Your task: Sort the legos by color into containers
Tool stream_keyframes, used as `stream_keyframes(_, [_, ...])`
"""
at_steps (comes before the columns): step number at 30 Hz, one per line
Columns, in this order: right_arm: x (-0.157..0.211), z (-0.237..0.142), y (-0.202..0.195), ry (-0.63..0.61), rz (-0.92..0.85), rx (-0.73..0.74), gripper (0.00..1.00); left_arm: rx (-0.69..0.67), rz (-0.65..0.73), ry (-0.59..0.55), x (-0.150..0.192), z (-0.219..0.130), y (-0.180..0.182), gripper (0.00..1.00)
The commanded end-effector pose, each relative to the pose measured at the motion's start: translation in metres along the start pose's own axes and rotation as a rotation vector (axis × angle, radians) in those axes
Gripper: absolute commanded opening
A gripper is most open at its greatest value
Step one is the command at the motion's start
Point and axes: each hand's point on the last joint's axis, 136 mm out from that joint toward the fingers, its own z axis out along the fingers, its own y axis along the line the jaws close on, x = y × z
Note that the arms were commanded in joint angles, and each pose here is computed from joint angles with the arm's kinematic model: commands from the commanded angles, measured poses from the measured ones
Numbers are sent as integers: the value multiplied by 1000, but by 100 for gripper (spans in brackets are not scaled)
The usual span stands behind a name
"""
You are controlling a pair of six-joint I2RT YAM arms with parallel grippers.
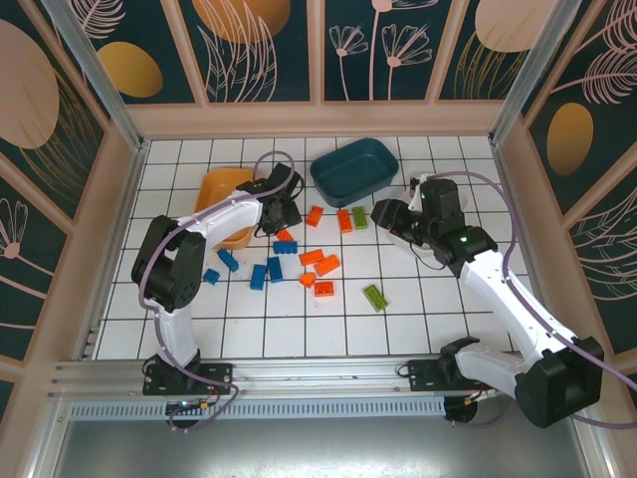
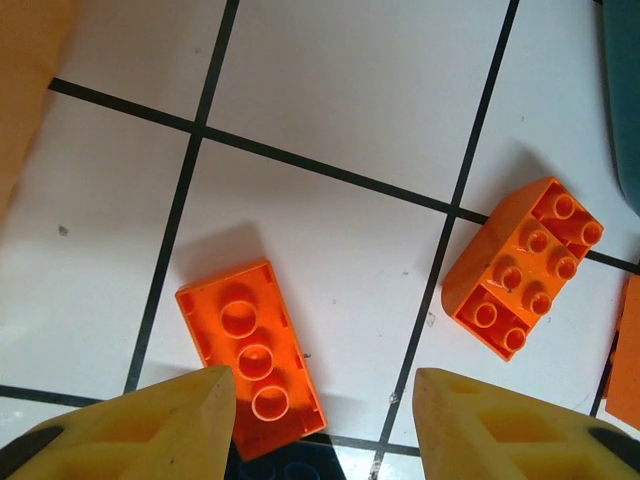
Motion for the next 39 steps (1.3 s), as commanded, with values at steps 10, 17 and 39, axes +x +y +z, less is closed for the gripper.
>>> stream_keyframes(10, [18,2,-3,38,-18,-25,51,-61,-77,60,23,14,24,55])
stream_keyframes(17, [26,-6,-10,31,-1,-22,51,-70,-86,98,25,35,16,56])
stream_keyframes(39, [20,-8,-8,0,27,-30,51,-135,91,95,-2,50,17,35])
